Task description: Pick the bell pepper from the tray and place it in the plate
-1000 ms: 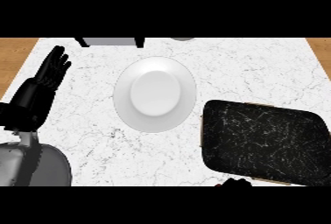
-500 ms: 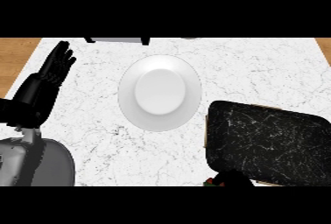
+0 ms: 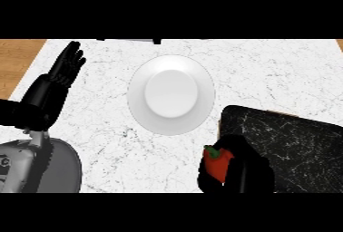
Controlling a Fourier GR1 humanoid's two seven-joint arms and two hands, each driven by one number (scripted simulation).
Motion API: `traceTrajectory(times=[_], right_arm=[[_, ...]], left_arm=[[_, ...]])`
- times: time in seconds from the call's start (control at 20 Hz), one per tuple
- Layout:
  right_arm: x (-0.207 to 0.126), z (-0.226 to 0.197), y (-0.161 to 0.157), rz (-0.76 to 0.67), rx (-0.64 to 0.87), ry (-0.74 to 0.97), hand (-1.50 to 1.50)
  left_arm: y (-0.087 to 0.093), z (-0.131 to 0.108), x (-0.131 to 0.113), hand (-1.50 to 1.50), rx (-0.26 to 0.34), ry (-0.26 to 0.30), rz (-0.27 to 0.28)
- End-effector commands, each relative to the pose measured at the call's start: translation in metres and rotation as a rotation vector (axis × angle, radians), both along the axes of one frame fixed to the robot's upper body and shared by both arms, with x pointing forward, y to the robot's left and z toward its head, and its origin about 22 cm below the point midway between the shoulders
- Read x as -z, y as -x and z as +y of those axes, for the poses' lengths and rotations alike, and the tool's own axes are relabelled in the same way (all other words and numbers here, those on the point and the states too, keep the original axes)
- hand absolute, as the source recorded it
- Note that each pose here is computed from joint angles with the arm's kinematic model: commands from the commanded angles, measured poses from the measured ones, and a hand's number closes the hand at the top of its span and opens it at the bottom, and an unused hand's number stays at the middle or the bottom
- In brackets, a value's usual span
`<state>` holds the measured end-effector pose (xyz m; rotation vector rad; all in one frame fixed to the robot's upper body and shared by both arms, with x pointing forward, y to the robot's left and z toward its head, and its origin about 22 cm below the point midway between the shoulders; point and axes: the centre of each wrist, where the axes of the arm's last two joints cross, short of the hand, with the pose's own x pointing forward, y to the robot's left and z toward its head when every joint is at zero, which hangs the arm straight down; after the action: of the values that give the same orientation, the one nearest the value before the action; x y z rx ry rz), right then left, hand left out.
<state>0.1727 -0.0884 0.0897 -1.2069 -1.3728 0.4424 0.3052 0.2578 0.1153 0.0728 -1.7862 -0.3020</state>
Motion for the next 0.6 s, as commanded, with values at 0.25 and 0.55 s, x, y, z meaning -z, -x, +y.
traceTrajectory(times=[0.25, 0.55], right_arm=[[0.002, 0.019, -0.106, 0.153, 0.157, -0.062, 1.5], [-0.004, 0.009, -0.16, 0.163, 0.231, -0.233, -1.5]], left_arm=[[-0.005, -0.007, -0.002, 0.0, 0.03, 0.013, -0.009], [-0.005, -0.016, 0.004, 0.0, 0.053, 0.012, -0.004]])
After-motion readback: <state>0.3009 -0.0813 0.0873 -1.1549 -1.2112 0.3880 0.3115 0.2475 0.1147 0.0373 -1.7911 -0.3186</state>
